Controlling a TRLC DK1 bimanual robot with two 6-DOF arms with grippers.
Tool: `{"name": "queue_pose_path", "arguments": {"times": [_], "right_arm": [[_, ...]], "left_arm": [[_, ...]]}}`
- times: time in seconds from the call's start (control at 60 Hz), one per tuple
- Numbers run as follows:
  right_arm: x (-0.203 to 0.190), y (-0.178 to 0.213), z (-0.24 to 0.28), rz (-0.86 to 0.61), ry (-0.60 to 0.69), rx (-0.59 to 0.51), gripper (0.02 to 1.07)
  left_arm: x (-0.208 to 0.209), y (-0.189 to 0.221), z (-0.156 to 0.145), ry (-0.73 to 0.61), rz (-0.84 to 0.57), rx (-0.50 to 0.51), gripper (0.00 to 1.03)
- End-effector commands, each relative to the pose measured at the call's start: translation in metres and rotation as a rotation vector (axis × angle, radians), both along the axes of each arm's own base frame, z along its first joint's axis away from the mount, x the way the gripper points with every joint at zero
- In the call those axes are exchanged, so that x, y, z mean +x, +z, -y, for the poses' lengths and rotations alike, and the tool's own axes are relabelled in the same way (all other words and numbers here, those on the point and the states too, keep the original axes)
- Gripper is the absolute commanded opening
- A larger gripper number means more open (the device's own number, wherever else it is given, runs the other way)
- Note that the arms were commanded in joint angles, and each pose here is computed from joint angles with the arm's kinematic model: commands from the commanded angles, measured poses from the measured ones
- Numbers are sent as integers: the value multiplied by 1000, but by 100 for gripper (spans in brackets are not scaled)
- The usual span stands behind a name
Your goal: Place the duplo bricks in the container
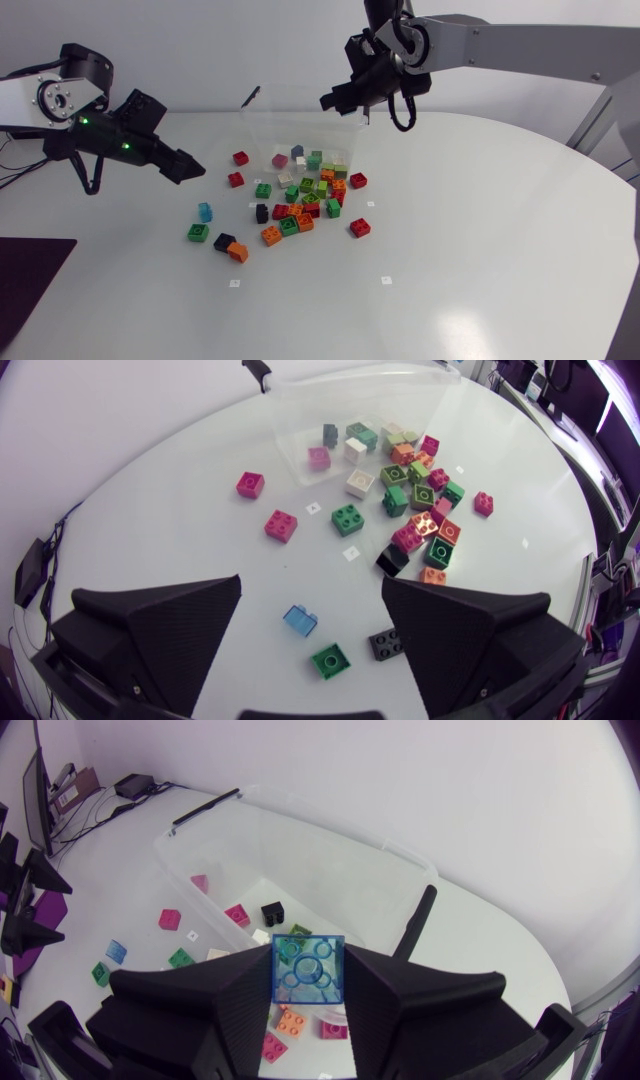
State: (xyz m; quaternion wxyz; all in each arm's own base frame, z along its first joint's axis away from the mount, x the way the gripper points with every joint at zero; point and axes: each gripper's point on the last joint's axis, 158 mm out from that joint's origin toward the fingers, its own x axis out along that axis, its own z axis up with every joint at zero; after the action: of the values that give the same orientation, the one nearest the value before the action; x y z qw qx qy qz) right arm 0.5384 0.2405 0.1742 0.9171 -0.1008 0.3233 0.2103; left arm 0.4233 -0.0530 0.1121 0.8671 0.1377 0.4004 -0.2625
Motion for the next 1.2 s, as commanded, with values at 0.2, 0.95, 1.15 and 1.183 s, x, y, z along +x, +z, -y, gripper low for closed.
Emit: {"name": "queue_pose_path", "arguments": {"times": [0.2,0.95,1.15,1.183], "right_arm": [[30,0,-6,50,-30,37,31],[20,46,18,151,-86,36,92],[-31,58,8,139,-16,24,92],[-42,59,7,136,6,23,92]], "left_arm": [[-30,-32,-10,-33,-10,60,98],[-64,-86,15,-101,-97,203,98],[-28,-75,-7,-97,-4,249,98],[-23,-76,-14,-116,-10,269,98]]}}
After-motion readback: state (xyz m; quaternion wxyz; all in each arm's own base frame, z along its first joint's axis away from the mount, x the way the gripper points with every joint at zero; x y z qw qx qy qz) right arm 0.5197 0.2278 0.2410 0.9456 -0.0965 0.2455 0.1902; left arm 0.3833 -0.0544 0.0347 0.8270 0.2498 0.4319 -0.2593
